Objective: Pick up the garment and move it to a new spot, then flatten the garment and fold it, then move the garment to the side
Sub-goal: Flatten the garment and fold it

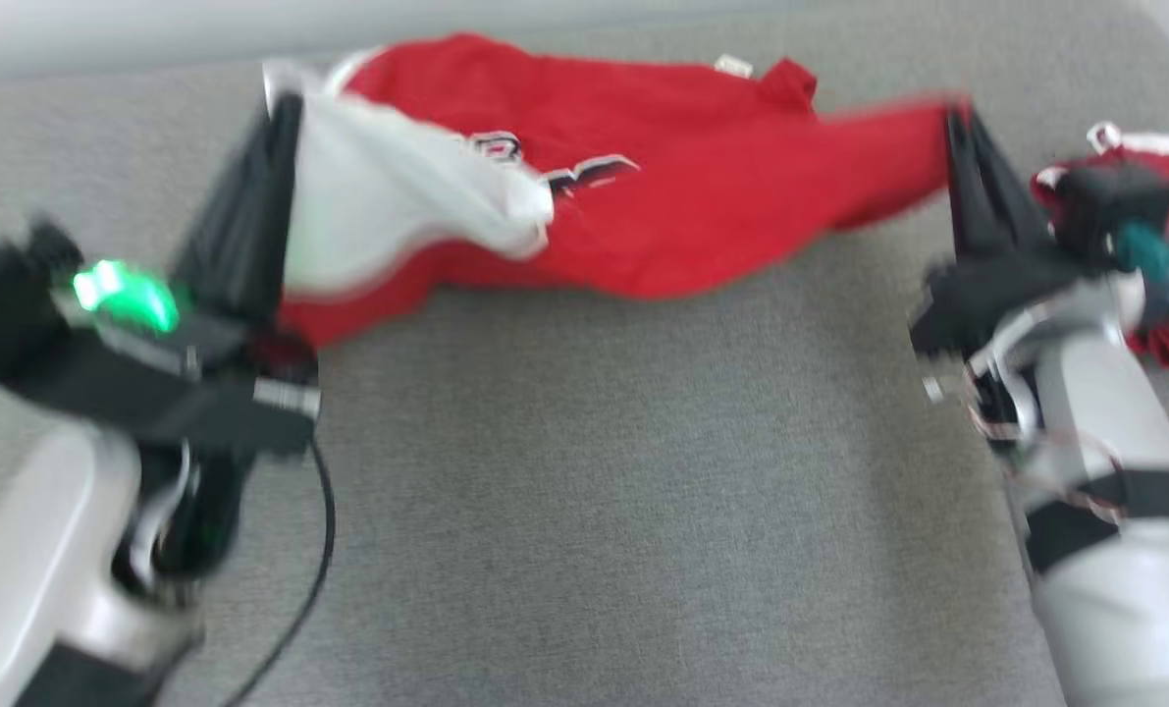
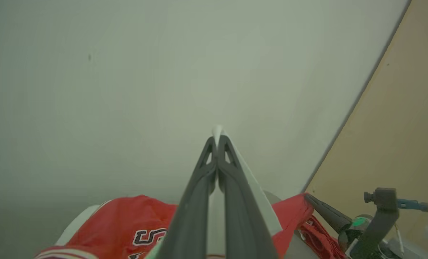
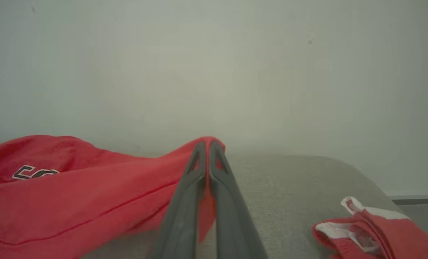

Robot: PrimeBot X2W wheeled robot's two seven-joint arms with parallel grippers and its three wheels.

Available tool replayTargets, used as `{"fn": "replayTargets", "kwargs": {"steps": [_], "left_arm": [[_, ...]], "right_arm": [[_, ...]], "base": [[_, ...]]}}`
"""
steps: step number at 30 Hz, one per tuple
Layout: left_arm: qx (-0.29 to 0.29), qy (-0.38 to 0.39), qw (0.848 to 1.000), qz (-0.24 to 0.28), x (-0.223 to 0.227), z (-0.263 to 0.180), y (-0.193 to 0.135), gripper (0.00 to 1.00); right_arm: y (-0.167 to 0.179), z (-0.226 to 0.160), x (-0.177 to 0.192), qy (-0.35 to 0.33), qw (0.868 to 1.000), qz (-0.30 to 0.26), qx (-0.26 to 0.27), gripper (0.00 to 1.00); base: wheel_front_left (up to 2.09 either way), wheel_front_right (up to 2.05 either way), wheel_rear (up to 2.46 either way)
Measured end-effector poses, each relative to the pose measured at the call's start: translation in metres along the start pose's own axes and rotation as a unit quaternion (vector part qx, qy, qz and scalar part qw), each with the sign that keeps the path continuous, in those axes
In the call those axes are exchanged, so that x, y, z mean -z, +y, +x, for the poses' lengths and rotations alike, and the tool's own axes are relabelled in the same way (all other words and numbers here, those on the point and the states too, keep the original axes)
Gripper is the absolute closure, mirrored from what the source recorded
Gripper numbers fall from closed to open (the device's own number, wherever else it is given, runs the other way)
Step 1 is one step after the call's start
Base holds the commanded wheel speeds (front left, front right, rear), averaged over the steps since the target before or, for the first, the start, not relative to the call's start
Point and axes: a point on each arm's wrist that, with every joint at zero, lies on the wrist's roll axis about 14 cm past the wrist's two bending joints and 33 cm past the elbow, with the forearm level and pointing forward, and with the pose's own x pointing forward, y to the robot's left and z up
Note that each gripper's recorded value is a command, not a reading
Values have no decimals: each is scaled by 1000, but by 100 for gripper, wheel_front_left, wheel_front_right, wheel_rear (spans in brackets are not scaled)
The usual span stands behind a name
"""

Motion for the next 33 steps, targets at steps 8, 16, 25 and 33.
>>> {"fn": "replayTargets", "kwargs": {"steps": [8, 16, 25, 33], "left_arm": [[-55, 90, 980, -170, 33, -80, -13, 100], [-107, 152, 941, -282, 58, -148, -35, 100], [-151, 219, 902, -340, 81, -201, -51, 100], [-201, 267, 861, -384, 104, -240, -53, 100]], "right_arm": [[-15, -69, 37, 83, 994, 58, 38, 100], [-10, -134, 67, 147, 980, 112, 68, 100], [-8, -166, 91, 205, 966, 133, 85, 100], [-12, -181, 111, 253, 955, 122, 96, 100]], "base": [[0, 0, 0], [0, 0, 0], [0, 0, 0], [0, 0, 0]]}}
